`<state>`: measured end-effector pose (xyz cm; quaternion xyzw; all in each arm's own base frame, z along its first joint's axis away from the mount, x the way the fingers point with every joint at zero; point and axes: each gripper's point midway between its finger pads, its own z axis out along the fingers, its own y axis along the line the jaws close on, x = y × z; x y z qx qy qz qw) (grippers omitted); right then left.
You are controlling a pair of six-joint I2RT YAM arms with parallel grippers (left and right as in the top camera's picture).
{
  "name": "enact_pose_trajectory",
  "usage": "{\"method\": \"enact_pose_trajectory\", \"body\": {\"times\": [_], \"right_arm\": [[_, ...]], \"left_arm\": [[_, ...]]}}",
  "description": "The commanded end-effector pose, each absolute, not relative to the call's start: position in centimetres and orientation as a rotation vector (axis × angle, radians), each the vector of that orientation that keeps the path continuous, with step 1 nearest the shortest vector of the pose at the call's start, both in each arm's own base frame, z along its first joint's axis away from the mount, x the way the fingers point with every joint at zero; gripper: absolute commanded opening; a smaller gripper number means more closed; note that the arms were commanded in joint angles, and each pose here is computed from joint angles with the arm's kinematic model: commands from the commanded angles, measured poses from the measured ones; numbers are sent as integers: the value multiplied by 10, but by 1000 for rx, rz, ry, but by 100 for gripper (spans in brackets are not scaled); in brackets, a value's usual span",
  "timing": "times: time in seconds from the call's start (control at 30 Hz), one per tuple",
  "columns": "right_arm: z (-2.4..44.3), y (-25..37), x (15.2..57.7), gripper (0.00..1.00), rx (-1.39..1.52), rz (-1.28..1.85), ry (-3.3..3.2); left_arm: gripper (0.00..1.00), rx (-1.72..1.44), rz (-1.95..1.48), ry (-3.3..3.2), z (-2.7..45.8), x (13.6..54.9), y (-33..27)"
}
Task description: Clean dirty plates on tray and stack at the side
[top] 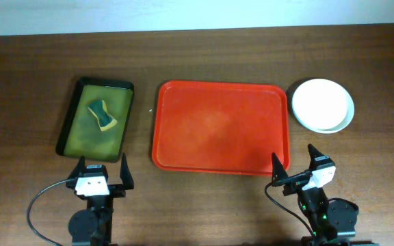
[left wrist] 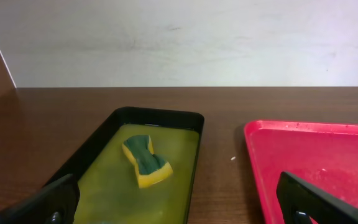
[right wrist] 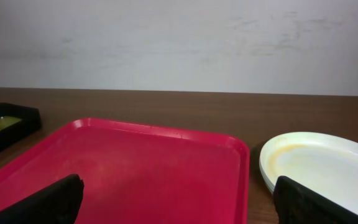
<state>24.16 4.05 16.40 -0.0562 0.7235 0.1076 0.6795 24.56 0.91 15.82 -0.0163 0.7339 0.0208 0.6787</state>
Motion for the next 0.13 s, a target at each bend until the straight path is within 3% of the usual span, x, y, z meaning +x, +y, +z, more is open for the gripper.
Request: {"method": "enact_pose_trajectory", "body": {"times": [0.0,0.1], "right_arm": [[161,40,242,98,-127,232,1628],[161,40,242,98,-127,231,1628]], "left_arm": [[99,-18,53,1650,156,246,8],[99,-18,53,1650,156,246,8]]}}
